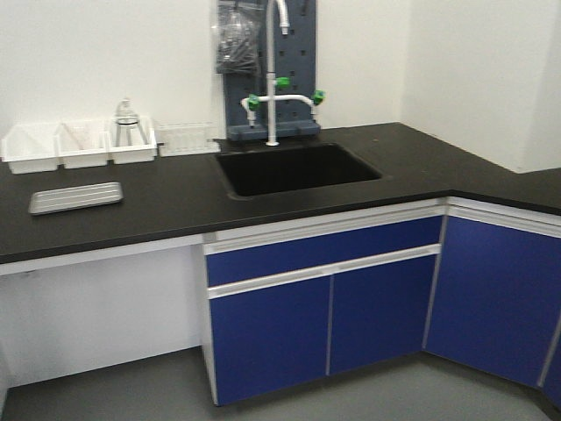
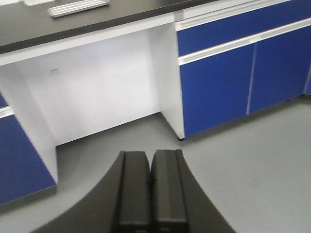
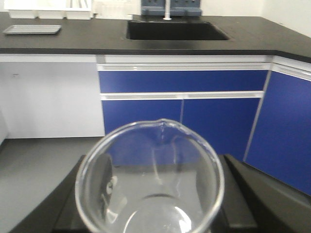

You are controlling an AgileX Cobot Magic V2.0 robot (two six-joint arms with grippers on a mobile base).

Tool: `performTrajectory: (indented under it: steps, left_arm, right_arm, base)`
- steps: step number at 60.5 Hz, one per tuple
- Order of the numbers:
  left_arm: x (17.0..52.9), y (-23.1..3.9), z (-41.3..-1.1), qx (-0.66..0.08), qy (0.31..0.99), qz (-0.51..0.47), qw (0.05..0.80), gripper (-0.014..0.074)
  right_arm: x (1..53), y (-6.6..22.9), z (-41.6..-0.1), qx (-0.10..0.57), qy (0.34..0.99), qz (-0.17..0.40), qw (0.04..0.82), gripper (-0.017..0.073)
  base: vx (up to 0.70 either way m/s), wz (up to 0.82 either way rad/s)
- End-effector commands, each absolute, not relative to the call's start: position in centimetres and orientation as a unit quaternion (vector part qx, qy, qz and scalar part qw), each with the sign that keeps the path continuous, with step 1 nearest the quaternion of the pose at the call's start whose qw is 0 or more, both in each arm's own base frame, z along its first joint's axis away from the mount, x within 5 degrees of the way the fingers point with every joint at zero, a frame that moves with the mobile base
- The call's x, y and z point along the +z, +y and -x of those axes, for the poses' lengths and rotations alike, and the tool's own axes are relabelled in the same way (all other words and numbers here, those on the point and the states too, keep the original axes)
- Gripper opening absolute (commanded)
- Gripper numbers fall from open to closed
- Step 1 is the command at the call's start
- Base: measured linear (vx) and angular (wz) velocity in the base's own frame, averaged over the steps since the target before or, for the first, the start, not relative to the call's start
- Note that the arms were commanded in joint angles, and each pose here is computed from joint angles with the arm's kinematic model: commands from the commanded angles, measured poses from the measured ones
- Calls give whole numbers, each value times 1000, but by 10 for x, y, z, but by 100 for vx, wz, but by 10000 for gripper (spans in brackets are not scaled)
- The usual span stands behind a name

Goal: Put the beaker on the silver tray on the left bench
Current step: 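Drive the base to the bench with the silver tray, holding the beaker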

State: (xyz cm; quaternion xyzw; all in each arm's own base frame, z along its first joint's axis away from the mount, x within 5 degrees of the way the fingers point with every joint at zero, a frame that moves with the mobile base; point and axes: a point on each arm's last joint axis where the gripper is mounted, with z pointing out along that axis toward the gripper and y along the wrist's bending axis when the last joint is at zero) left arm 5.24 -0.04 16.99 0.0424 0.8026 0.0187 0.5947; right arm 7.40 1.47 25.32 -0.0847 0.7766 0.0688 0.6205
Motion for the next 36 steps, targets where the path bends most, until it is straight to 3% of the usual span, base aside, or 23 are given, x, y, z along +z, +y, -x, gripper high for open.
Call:
performTrajectory:
  steps: [1, 36]
  left_arm:
    - [170, -1, -54, 14, 784, -44, 620, 1]
    - [170, -1, -54, 14, 784, -44, 620, 1]
  right_arm:
    - [270, 17, -75, 74, 744, 96, 657, -10]
    - [270, 17, -75, 74, 744, 96, 657, -10]
  base:
    - [7, 36]
    - [17, 53]
